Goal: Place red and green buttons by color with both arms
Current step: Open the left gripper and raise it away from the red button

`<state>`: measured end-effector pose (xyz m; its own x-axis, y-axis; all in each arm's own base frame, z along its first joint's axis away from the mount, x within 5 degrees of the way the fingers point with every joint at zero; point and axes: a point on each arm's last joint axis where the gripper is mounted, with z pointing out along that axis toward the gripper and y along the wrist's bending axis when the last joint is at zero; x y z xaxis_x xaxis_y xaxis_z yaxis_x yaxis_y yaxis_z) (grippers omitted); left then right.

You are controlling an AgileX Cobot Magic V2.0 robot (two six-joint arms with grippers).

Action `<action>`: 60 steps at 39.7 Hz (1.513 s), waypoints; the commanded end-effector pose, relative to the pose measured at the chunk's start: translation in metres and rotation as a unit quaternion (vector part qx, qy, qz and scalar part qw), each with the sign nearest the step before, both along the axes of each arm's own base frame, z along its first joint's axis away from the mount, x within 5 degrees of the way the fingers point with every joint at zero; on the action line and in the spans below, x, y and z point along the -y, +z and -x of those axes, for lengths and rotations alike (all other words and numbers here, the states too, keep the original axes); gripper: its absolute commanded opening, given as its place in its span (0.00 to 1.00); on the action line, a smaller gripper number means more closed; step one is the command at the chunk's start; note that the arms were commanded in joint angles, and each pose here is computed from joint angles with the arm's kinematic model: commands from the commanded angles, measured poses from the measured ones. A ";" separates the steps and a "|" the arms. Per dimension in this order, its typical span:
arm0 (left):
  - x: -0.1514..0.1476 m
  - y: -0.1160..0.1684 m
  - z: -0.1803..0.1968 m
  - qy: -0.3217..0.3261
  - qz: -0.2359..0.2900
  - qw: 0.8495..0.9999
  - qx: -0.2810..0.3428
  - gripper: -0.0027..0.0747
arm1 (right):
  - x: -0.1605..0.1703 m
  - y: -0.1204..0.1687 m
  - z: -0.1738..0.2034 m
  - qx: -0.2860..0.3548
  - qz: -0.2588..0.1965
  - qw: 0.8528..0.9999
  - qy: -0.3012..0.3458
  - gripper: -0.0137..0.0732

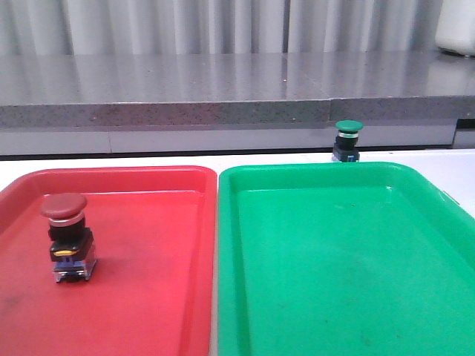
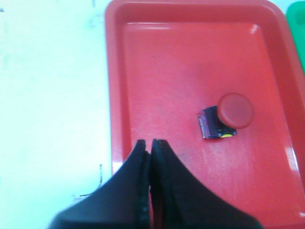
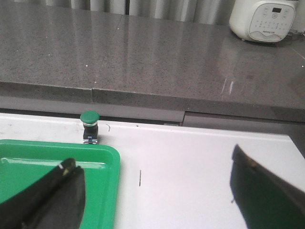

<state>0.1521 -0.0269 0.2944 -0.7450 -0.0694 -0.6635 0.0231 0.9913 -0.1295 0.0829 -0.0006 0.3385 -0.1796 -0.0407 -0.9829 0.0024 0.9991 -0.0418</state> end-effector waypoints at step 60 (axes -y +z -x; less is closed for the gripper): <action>-0.026 0.011 0.118 0.027 0.022 0.902 0.431 0.01 | 0.001 0.018 -0.033 0.028 -0.025 0.999 -0.004 0.89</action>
<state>0.0352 -0.0004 0.2910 -0.0468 -0.1234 -0.9913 0.0690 0.9896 -0.1264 0.0961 0.0001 0.3397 -0.1938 -0.0015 -0.9810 -0.0041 1.0000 -0.0008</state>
